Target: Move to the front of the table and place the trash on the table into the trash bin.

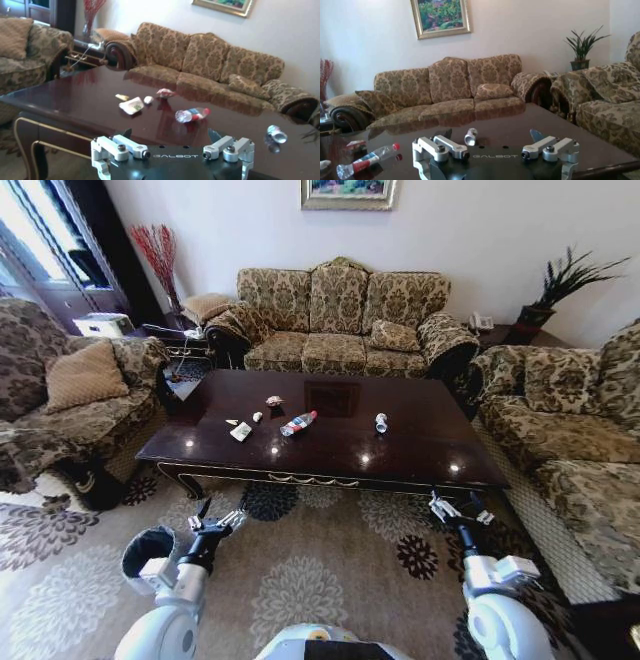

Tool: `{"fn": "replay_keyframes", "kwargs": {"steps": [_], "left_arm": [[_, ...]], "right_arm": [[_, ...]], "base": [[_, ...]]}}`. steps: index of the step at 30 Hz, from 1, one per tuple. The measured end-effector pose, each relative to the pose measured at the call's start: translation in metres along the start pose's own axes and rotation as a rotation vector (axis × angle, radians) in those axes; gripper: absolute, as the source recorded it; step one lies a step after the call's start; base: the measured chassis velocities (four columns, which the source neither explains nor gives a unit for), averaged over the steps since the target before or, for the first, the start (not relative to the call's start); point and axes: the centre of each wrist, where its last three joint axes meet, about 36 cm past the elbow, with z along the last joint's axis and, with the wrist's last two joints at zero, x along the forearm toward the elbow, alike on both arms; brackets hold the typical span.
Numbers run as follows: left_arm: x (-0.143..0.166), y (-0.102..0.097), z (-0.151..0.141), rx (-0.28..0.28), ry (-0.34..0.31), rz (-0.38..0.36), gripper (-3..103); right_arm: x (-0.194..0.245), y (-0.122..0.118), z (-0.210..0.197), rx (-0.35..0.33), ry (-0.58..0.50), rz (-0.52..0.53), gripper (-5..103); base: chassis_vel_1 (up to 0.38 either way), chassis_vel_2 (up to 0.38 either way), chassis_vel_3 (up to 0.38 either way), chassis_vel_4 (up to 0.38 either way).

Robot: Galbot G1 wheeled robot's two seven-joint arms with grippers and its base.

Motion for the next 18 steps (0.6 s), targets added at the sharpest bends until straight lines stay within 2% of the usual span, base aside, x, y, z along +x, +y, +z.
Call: {"fn": "replay_keyframes", "kwargs": {"steps": [2, 10, 11, 16, 18], "left_arm": [[-0.003, 0.000, 0.003, 0.012, 0.004, -0.007, 97], [-0.008, 0.000, 0.010, 0.026, 0.018, -0.009, 100], [-0.009, 0.001, 0.011, 0.026, 0.020, -0.009, 103], [-0.010, 0.003, 0.014, 0.029, 0.027, -0.012, 97], [-0.011, 0.003, 0.015, 0.030, 0.028, -0.012, 99]], "right_arm": [[-0.004, 0.002, -0.002, -0.003, -0.004, -0.008, 100], [-0.007, 0.004, 0.000, 0.002, -0.006, -0.012, 100], [-0.007, 0.004, 0.000, 0.003, -0.004, -0.011, 100], [-0.008, 0.004, 0.002, 0.005, -0.004, -0.011, 100], [-0.009, 0.004, 0.002, 0.004, -0.005, -0.011, 100]], "base": [[0.069, 0.075, -0.066, -0.074], [0.177, 0.183, -0.171, -0.165], [0.275, 0.266, -0.279, -0.266], [0.276, 0.293, -0.281, -0.275], [0.276, 0.319, -0.299, -0.293]]}}
